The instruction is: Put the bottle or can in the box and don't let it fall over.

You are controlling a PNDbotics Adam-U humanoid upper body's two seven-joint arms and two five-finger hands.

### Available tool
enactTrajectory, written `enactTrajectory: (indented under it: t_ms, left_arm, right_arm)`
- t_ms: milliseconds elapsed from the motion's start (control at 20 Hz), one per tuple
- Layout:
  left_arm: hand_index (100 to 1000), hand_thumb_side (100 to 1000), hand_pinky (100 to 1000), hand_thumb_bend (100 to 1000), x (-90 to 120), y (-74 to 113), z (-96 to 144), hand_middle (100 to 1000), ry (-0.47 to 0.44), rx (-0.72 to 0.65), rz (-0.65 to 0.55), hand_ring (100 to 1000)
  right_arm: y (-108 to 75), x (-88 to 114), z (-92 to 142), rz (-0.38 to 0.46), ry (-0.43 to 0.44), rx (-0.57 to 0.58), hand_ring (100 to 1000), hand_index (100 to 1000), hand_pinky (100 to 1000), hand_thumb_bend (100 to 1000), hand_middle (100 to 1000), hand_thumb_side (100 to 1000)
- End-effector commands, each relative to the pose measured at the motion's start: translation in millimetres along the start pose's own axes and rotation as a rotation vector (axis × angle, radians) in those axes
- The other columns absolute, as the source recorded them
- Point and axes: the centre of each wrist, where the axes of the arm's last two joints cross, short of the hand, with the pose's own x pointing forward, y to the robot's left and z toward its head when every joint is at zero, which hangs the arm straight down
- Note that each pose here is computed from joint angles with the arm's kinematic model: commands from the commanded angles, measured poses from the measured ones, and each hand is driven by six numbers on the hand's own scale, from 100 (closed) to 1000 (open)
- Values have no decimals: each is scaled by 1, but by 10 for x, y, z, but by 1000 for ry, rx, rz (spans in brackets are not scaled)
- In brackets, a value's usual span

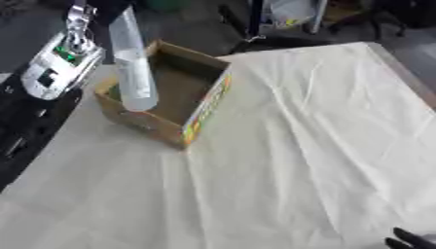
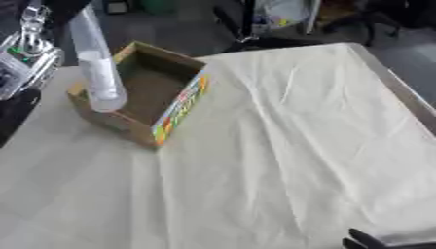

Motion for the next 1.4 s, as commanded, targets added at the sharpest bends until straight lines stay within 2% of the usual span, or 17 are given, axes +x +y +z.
enactTrajectory:
  t_ms: [50, 150, 200, 300, 350, 450, 500, 550, 650, 950, 1250, 1400]
  left_arm:
    - [471, 446, 858, 100, 29, 18, -70, 252, -23, 20, -16, 847]
    - [491, 466, 869, 127, -12, -36, -68, 274, -22, 7, -22, 880]
    - [528, 485, 879, 163, -29, -59, -69, 316, -23, 1, -24, 911]
    - [650, 521, 905, 274, -55, -105, -58, 452, -30, -21, -32, 1000]
    - [755, 562, 934, 366, -69, -125, -44, 574, -34, -43, -41, 1000]
    - [854, 603, 971, 440, -106, -143, -11, 733, -31, -97, -76, 1000]
    - [863, 608, 974, 444, -126, -141, 0, 746, -24, -118, -93, 1000]
    - [919, 631, 997, 466, -156, -131, 15, 826, -11, -133, -110, 1000]
    - [935, 636, 1000, 471, -198, -99, 37, 862, 10, -141, -134, 1000]
    - [932, 644, 1000, 451, -230, 76, 174, 870, 48, -111, -126, 1000]
    - [919, 624, 1000, 414, -238, 276, 492, 847, 100, -43, -73, 1000]
    - [914, 623, 1000, 405, -253, 317, 689, 844, 123, 8, -32, 1000]
  right_arm:
    - [-11, 64, -62, 24, -32, 17, 1000, 1000, 648, 100, 1000, 470]
    - [-10, 64, -79, 26, -35, 19, 1000, 1000, 648, 100, 1000, 470]
    - [-8, 64, -86, 26, -36, 20, 1000, 1000, 648, 100, 1000, 470]
    - [-5, 63, -93, 27, -37, 22, 1000, 1000, 648, 100, 1000, 470]
    - [-5, 62, -92, 28, -36, 22, 1000, 1000, 648, 100, 1000, 470]
    - [-7, 61, -85, 30, -33, 21, 1000, 1000, 648, 100, 1000, 470]
    - [-7, 61, -82, 31, -33, 21, 1000, 1000, 648, 100, 1000, 470]
    - [-7, 61, -79, 31, -32, 21, 1000, 1000, 648, 100, 1000, 470]
    - [-9, 59, -68, 32, -29, 19, 1000, 1000, 648, 100, 1000, 470]
    - [-19, 48, -21, 35, -14, 6, 1000, 1000, 649, 100, 1000, 470]
    - [-37, 27, 49, 36, 9, -18, 1000, 1000, 649, 100, 1000, 470]
    - [-42, 20, 73, 38, 18, -24, 1000, 1000, 649, 100, 1000, 470]
